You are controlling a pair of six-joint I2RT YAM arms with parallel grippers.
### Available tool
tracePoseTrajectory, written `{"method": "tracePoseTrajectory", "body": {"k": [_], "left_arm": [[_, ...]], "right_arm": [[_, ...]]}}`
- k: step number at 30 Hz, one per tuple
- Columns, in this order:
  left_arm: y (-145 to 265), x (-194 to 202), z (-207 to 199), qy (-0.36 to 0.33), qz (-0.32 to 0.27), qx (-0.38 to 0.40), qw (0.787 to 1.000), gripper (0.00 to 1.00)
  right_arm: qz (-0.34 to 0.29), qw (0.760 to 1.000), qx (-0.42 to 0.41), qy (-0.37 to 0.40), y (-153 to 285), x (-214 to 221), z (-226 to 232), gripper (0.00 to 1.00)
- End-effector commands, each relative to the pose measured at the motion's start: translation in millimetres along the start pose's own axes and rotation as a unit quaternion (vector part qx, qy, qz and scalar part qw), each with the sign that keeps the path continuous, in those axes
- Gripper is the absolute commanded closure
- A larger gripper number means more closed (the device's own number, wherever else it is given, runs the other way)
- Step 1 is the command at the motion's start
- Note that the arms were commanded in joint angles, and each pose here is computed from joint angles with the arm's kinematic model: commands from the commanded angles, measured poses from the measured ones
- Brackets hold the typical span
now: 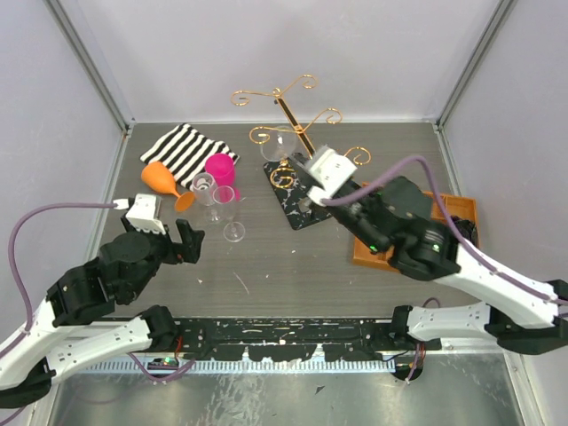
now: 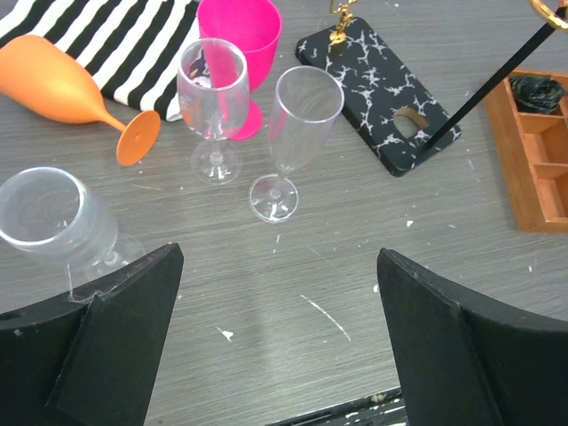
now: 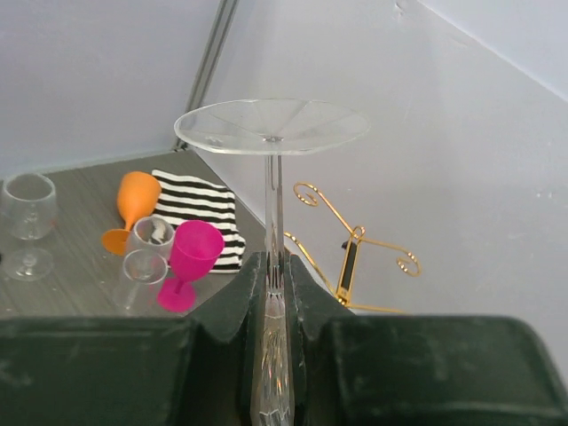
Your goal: Place the wine glass upside down on the wine glass rack
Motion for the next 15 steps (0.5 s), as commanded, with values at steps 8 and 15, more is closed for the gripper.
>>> {"method": "tracePoseTrajectory", "body": {"k": [8,15], "left_arm": [[10,16,17,-0.022,0.019,-0.016,0.999,0.02],[8,21,14,-0.036,0.035,-0.012,0.999,0.02]], "right_arm": [[-0.040,0.998,0.020,0.048,-86,-3,-99,0.99],[-0.052,0.996,0.058,0.041,-101,17,-181,0.99]]}}
Point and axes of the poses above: each gripper's point midway between its finger pads, its own y axis back along the fingers, its own z axis along the line the jaws close on, x = y × z, the point moved 3 cm from there along y, back along the fingers, and after that the axes turned 7 degrees about -y, right-handed, at the moved point
